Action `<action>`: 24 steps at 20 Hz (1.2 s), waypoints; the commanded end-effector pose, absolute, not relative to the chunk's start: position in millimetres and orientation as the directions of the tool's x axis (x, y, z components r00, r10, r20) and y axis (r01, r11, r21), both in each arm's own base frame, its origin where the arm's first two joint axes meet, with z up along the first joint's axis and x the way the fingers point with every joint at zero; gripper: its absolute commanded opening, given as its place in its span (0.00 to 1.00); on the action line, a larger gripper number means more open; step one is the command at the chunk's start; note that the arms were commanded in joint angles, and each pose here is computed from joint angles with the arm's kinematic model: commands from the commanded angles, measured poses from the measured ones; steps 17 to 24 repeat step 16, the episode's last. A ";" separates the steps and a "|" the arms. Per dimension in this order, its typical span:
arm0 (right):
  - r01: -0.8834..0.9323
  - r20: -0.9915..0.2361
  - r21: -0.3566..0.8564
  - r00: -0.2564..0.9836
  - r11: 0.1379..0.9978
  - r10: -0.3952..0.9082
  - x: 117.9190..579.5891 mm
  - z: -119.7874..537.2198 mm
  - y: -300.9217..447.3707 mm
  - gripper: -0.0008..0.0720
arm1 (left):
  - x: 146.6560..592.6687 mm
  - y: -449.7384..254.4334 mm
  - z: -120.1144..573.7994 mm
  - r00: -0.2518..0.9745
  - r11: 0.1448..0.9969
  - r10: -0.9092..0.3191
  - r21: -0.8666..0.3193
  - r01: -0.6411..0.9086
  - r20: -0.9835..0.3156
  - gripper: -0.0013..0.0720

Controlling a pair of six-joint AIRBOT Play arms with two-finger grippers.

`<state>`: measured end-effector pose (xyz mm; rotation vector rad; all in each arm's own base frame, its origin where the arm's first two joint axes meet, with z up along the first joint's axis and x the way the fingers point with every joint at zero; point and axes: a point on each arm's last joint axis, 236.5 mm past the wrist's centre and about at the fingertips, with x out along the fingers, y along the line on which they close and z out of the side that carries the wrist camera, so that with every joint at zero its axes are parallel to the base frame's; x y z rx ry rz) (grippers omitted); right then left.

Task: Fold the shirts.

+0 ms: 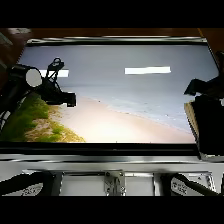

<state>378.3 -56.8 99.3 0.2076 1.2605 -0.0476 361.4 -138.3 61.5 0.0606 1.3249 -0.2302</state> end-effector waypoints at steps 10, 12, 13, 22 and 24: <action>0.076 -0.972 -0.013 0.234 0.997 -0.030 371.6 77.0 -39.8 0.97 | 368.4 -130.7 40.9 0.202 0.979 -0.030 0.012 0.202 -0.979 0.99; 0.076 -0.972 -0.013 0.234 0.997 -0.030 371.6 77.0 -39.8 0.97 | 368.9 -130.8 41.0 0.204 0.979 -0.030 0.012 0.203 -0.979 0.99; 0.076 -0.972 -0.013 0.234 0.997 -0.030 371.6 77.0 -39.8 0.97 | 369.2 -130.0 41.0 0.205 0.979 -0.027 0.016 0.203 -0.978 0.99; 0.076 -0.972 -0.013 0.234 0.997 -0.030 371.6 77.0 -39.8 0.97 | 370.9 -129.7 41.4 0.213 0.962 -0.026 0.033 0.269 -0.977 0.99; 0.076 -0.972 -0.013 0.234 0.997 -0.030 371.6 77.0 -39.8 0.97 | 370.9 -129.7 41.4 0.213 0.962 -0.026 0.033 0.269 -0.977 0.99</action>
